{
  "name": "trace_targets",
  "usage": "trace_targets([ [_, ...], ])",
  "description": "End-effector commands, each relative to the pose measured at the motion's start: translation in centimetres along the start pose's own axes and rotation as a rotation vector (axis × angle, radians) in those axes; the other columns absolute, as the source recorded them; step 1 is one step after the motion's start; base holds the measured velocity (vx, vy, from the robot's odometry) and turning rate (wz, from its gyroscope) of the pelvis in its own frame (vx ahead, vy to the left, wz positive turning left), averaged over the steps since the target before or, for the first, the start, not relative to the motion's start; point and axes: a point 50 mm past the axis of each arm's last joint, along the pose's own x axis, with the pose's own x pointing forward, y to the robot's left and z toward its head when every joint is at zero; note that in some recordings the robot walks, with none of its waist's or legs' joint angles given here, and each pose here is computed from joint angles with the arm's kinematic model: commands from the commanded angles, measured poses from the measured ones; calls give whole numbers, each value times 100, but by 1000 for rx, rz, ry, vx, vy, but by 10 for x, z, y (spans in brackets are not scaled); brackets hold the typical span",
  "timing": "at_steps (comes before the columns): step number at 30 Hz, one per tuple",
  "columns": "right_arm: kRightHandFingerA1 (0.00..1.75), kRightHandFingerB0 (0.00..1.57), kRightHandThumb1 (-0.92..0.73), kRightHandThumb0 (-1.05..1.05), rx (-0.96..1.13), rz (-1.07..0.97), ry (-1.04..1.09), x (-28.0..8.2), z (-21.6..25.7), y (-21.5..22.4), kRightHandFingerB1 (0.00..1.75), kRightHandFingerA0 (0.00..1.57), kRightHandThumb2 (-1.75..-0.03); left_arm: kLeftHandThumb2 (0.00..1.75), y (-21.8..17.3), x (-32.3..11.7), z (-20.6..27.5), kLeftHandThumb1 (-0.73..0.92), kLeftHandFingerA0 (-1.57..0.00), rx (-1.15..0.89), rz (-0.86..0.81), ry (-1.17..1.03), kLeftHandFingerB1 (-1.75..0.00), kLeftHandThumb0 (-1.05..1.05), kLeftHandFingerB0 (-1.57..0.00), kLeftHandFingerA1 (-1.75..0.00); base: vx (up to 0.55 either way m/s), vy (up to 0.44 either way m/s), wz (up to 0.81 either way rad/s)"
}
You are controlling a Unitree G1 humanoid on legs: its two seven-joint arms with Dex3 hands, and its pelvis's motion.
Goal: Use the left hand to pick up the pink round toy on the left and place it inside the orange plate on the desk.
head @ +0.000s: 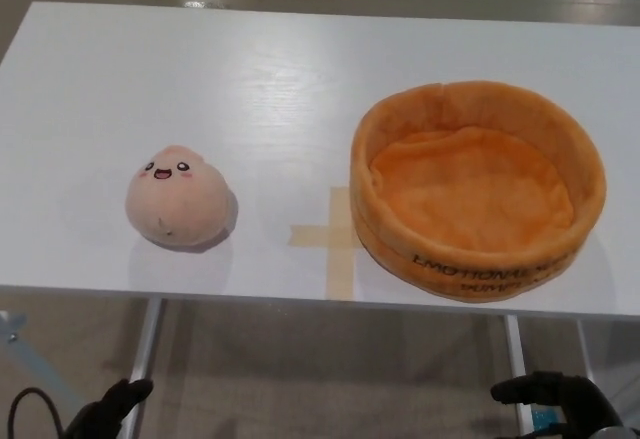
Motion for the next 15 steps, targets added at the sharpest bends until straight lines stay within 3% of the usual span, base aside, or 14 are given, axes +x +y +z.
trace_targets([
  [1, 76, 63, -37, -16, -28, 1, 8, -2, -7, -1, 63, 78, -61, 94, 11, -18, 4, 50, -1, -40, -109, -233, -47, -17, 0, -50, 0, 0, 0],
  [3, 76, 63, -37, -16, -37, 0, 7, -2, -7, -2, 63, 78, -61, 94, 15, -22, 8, 50, -1, -27, -142, -287, -47, -17, 0, -50, 0, 0, 0],
  [4, 77, 65, -36, -17, -33, -4, 4, -2, -5, -3, 64, 80, -61, 58, 24, -30, 13, 47, -14, 6, -187, -325, -30, -27, -16, -31, 0, 0, 0],
  [10, 76, 61, -38, -13, -24, -6, 5, -1, -4, -6, 62, 77, -60, 61, 37, -65, 30, 45, -21, 66, -343, -492, -33, -35, -23, -35, 0, 0, 0],
  [11, 77, 62, -37, -12, -14, -9, 4, -1, -4, -5, 63, 78, -60, 60, 38, -79, 34, 45, -29, 111, -389, -536, -34, -32, -31, -35, 0, 0, 0],
  [15, 77, 62, -37, -13, -18, -9, -2, -1, -2, -5, 63, 78, -61, 55, 41, -104, 46, 49, -37, 165, -470, -571, -34, -25, -42, -32, 0, 0, 0],
])
